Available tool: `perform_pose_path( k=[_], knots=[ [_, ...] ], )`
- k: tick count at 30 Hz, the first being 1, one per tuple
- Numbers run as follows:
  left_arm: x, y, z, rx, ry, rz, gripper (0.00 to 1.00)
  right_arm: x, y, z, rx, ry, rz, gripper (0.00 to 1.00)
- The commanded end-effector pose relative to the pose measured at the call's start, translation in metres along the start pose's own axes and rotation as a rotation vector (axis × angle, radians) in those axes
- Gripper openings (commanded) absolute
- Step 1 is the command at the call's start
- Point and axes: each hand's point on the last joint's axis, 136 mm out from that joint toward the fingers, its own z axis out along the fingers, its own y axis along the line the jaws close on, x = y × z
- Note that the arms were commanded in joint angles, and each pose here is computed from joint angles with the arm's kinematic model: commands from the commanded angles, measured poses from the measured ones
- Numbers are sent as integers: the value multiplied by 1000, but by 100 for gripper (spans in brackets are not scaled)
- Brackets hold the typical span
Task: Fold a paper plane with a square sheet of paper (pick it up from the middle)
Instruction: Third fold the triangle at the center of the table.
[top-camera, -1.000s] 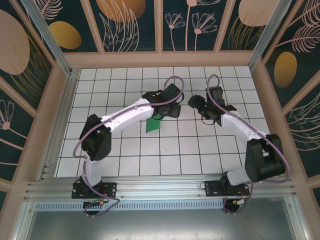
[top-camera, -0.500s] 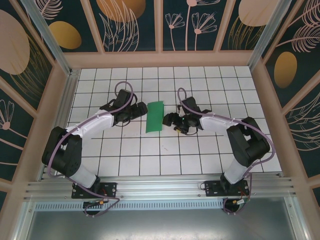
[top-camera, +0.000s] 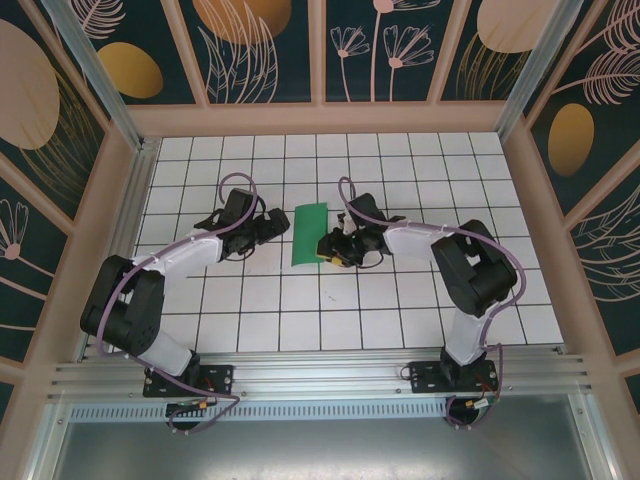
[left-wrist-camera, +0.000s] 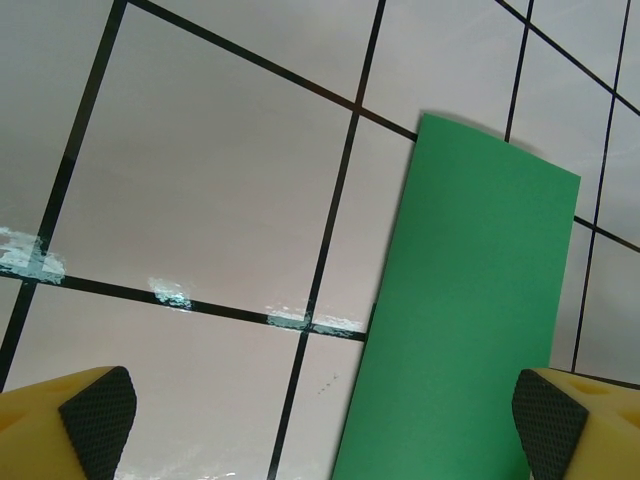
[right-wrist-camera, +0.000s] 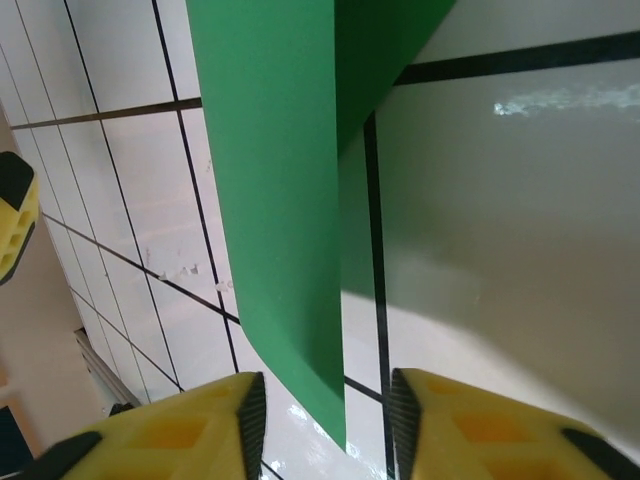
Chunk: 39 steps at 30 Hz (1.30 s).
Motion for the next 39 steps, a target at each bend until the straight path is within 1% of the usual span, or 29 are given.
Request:
perform_pose_path(
  k=[1,6,9,11,13,15,17,20,21,23,24,27,34,39],
  knots=[
    [-7,-6,-4,35,-23,-11,98,-2,13,4,-41,16,-20,30],
    [-5,-15,-5,83,-9,4,98,2,5,-2,-10,14,-3,9],
    [-2,-28,-6,160,9,26,98,10,-5,-11,19,27,8,0],
    [3,-41,-6,240,32,35,95,17,-15,-18,41,45,28,0],
    [8,-56,-6,333,59,33,91,28,-27,-25,75,79,44,0],
    [16,-73,-6,420,90,36,84,41,-36,-31,108,116,50,0],
    [25,-87,-3,478,122,44,79,51,-43,-36,136,141,54,0],
    [41,-108,1,552,164,51,69,46,-53,-47,166,125,83,0],
    [45,-114,4,568,177,55,67,44,-53,-49,168,120,84,0],
    [50,-121,8,581,192,58,60,42,-50,-50,162,117,86,0],
    [56,-121,17,574,212,57,56,40,-48,-51,159,115,84,0],
    [60,-123,25,573,225,56,50,33,-41,-50,147,107,73,0],
    [74,-119,45,550,286,51,43,23,-33,-45,135,109,62,0],
    [78,-101,63,452,292,53,39,16,-27,-43,135,104,54,0]
  ],
)
